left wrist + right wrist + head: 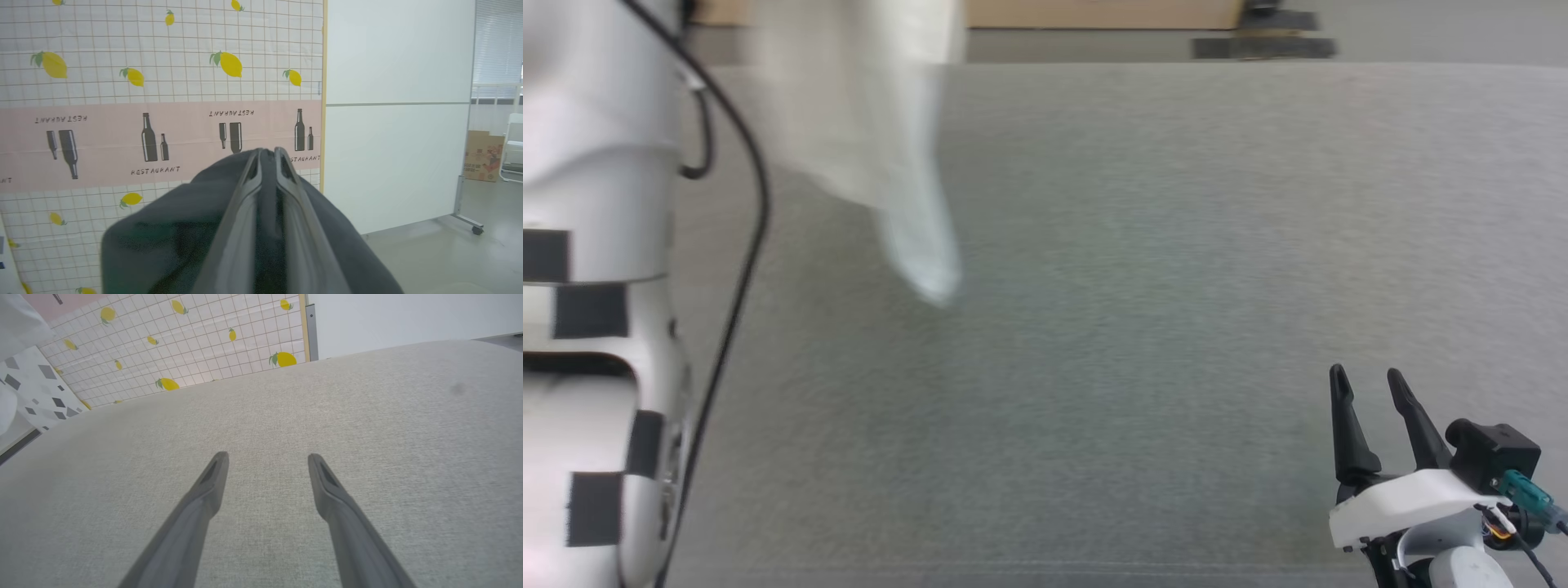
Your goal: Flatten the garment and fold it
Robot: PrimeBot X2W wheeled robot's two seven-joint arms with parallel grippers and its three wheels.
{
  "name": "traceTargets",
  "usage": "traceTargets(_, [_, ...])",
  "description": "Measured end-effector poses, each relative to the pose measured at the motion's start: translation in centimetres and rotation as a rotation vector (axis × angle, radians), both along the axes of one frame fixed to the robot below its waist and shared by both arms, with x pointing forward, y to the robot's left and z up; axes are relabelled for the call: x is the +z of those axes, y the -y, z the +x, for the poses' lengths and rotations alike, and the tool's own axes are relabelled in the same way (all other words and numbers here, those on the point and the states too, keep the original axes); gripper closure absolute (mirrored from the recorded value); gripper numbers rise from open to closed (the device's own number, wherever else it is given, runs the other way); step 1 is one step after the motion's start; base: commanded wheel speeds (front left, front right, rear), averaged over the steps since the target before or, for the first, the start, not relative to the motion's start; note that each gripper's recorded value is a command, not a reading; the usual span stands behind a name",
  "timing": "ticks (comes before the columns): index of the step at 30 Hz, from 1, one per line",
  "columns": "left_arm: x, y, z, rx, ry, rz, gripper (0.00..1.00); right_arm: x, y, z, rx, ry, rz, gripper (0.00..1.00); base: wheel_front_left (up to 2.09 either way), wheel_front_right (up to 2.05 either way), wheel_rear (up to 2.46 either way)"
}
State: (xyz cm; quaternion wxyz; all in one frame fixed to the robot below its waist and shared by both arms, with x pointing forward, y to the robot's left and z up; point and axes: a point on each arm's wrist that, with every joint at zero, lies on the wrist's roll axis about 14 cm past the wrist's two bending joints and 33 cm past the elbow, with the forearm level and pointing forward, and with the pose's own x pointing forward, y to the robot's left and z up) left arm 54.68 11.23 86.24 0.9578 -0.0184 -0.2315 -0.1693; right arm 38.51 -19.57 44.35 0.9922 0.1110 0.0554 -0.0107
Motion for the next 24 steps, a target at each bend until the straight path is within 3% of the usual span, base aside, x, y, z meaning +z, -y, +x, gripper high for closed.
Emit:
traceTargets(6, [-3.7, 7.3, 0.5, -0.165, -0.117, 0.014, 1.0, 0.5, 3.8, -2.4, -0.118, 0.009, -0.012, 0.0, 0.0, 0.0, 0.0])
traceTargets(13, [-19.5, 13.8, -0.1, -0.31, -0.501, 0.056, 1.0, 0.7, 6.6, -4.4, -0.207, 0.01, -0.021, 0.0, 0.0, 0.0, 0.0])
traceTargets(15, [-25.8, 14.5, -1.3, -0.328, -0.657, 0.08, 1.0, 0.5, 6.8, -4.5, -0.213, 0.004, -0.023, 0.0, 0.0, 0.0, 0.0])
traceTargets(16, [-32.0, 14.6, -3.1, -0.333, -0.821, 0.12, 1.0, 0.4, 6.8, -4.5, -0.214, -0.002, -0.023, 0.0, 0.0, 0.0, 0.0])
traceTargets(19, [-40.9, 13.9, -7.3, -0.338, -1.093, 0.182, 1.0, 0.2, 6.7, -4.5, -0.213, -0.004, -0.024, 0.0, 0.0, 0.0, 0.0])
traceTargets(21, [-45.4, 13.0, -10.3, -0.33, -1.242, 0.226, 1.0, 0.1, 6.6, -4.4, -0.209, -0.007, -0.021, 0.0, 0.0, 0.0, 0.0])
traceTargets(24, [-47.9, 12.3, -12.4, -0.322, -1.338, 0.229, 1.0, -0.2, 6.2, -4.2, -0.199, -0.012, -0.014, 0.0, 0.0, 0.0, 0.0])
